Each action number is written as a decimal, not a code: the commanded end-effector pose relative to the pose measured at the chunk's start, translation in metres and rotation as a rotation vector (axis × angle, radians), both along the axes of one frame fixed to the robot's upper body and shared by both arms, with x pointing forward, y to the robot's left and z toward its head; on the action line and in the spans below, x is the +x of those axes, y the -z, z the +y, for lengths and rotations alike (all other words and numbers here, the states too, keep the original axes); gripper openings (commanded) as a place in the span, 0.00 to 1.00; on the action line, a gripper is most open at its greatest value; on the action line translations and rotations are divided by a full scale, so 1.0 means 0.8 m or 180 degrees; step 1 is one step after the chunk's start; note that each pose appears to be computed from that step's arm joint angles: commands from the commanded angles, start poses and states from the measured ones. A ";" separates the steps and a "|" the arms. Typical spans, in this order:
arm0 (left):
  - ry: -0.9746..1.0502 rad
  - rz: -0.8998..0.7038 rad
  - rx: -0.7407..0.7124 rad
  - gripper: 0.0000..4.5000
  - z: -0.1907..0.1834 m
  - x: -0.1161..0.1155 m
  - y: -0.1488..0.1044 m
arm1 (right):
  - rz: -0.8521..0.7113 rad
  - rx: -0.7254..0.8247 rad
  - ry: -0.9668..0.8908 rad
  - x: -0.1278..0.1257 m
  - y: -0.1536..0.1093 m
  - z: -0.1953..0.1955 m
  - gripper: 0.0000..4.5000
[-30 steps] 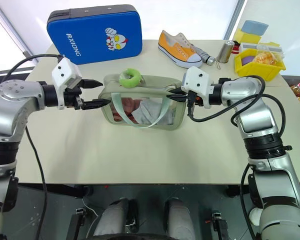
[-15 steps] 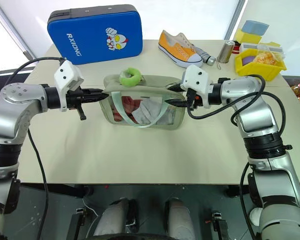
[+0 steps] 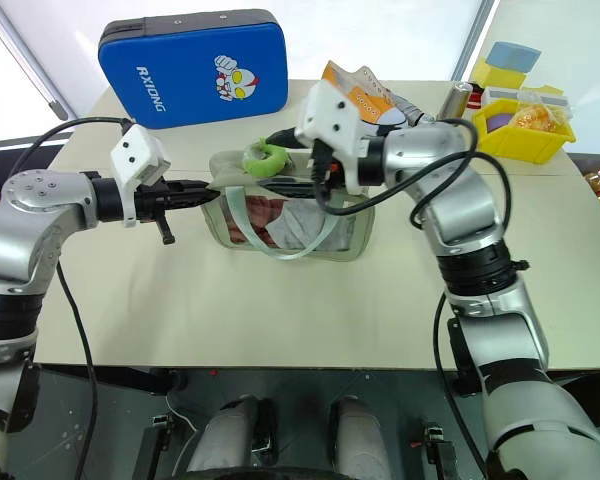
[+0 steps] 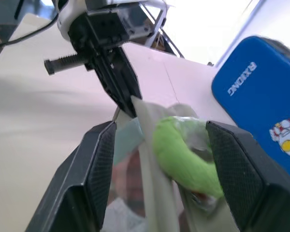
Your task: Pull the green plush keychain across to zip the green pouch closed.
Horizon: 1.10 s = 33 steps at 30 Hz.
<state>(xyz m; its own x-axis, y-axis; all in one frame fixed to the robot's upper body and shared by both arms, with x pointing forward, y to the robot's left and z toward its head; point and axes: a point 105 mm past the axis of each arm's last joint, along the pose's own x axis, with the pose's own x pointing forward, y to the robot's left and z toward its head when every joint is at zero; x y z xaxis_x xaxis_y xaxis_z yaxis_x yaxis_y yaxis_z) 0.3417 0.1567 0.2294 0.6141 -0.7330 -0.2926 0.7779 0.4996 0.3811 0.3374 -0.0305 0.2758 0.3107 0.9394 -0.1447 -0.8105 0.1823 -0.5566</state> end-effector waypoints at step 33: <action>0.0041 -0.0081 0.0005 0.00 -0.004 0.001 -0.006 | -0.0271 -0.0126 0.2200 0.051 -0.036 -0.220 0.01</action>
<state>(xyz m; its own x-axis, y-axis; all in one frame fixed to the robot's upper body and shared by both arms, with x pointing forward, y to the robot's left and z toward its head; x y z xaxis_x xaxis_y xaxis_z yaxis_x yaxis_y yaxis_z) 0.3438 0.1542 0.2295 0.6139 -0.7371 -0.2826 0.7773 0.5019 0.3793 0.3829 -0.1923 0.2849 0.7966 0.5726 -0.1937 -0.5612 0.5815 -0.5890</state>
